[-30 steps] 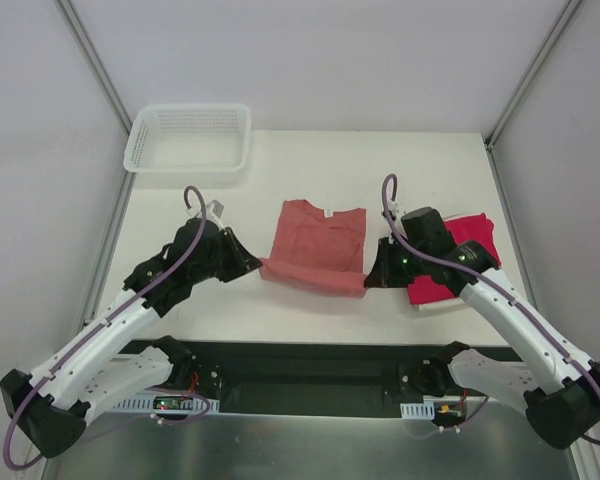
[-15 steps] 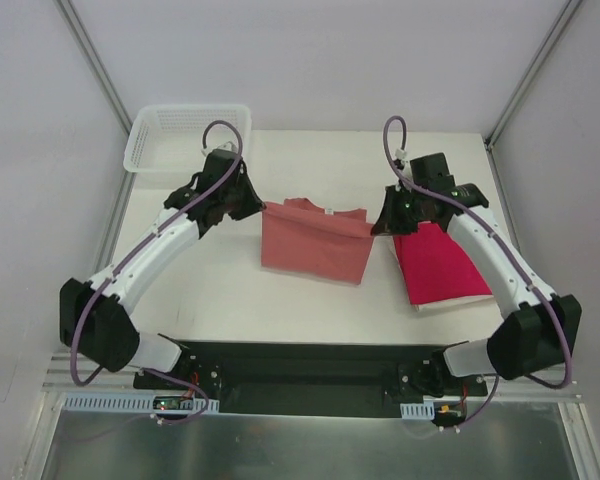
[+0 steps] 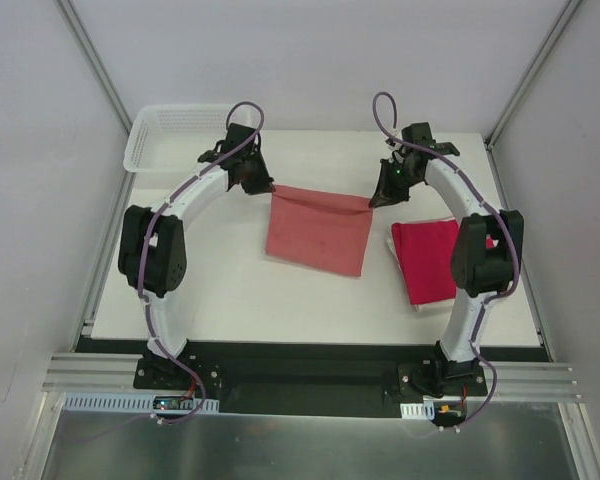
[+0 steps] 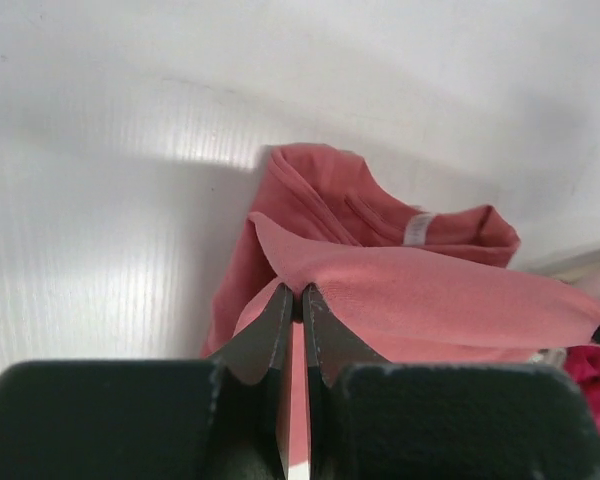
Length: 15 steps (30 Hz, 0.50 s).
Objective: Fold and stack the t-shirts
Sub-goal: Fold the long partially folded tshirt into a neat square
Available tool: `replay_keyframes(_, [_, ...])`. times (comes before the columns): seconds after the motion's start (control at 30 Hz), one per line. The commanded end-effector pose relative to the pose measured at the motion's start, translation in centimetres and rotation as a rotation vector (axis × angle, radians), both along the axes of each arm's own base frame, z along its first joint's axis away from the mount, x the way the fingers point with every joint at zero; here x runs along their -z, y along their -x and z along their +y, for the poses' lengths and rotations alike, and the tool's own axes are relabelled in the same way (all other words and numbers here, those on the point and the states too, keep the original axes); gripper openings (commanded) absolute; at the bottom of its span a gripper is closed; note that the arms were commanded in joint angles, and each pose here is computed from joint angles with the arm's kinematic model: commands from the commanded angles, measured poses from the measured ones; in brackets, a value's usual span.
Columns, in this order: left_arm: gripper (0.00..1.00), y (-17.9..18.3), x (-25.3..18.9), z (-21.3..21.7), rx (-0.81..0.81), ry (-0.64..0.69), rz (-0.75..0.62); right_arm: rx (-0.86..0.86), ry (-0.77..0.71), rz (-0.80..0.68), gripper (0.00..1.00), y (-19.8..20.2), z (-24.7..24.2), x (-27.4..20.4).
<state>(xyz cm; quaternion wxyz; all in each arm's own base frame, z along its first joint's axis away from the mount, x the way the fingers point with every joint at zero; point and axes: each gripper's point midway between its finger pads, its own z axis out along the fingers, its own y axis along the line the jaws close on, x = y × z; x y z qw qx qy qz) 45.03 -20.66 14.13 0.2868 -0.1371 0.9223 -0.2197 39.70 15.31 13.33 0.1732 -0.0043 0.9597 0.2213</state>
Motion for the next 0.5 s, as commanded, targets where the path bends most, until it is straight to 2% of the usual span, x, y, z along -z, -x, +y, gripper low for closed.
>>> replay_keyframes(0.0, [0.00,-2.7,0.6,0.8,0.004,-0.008,-0.014,-0.007,0.009,0.027,0.01,-2.8,-0.7,1.4])
replay_keyframes(0.07, [0.00,-3.5,1.8,1.0,0.002,0.002,0.009,0.007,0.013,0.042,0.02,-3.9,-0.9,2.5])
replay_keyframes(0.13, [0.00,-3.9,2.2,0.7,0.016,0.031,0.026,0.017,0.026,0.053,0.10,-4.6,-0.9,3.5])
replay_keyframes(0.17, [0.08,-4.3,2.5,0.8,0.017,0.043,0.034,0.020,0.033,0.052,0.16,-4.9,-1.0,3.7])
replay_keyframes(0.23, [0.19,-4.4,2.5,0.4,0.032,0.069,0.044,0.036,0.069,0.045,0.39,-5.6,-1.7,3.4])
replay_keyframes(0.27, [0.47,-4.4,2.1,-0.1,0.056,0.090,0.041,0.037,0.080,0.038,0.71,-5.7,-1.7,3.2])
replay_keyframes(0.3, [0.57,-4.3,1.7,-0.2,0.064,0.098,0.037,0.042,0.089,0.028,0.91,-5.9,-2.0,2.7])
replay_keyframes(0.33, [0.66,-4.2,1.2,-0.3,0.070,0.106,0.029,0.039,0.090,0.008,0.97,-5.9,-1.9,1.9])
replay_keyframes(0.37, [0.79,-3.7,0.2,-0.5,0.083,0.124,0.022,0.032,0.089,-0.004,0.97,-5.8,-1.8,1.4])
replay_keyframes(0.4, [0.98,-3.4,-0.3,-0.6,0.089,0.130,0.016,0.018,0.084,-0.015,0.97,-5.6,-1.5,1.2])
replay_keyframes(0.47, [0.99,-2.1,-1.5,-0.9,0.101,0.145,0.006,-0.023,0.072,-0.059,0.97,-4.8,-0.4,-0.3])
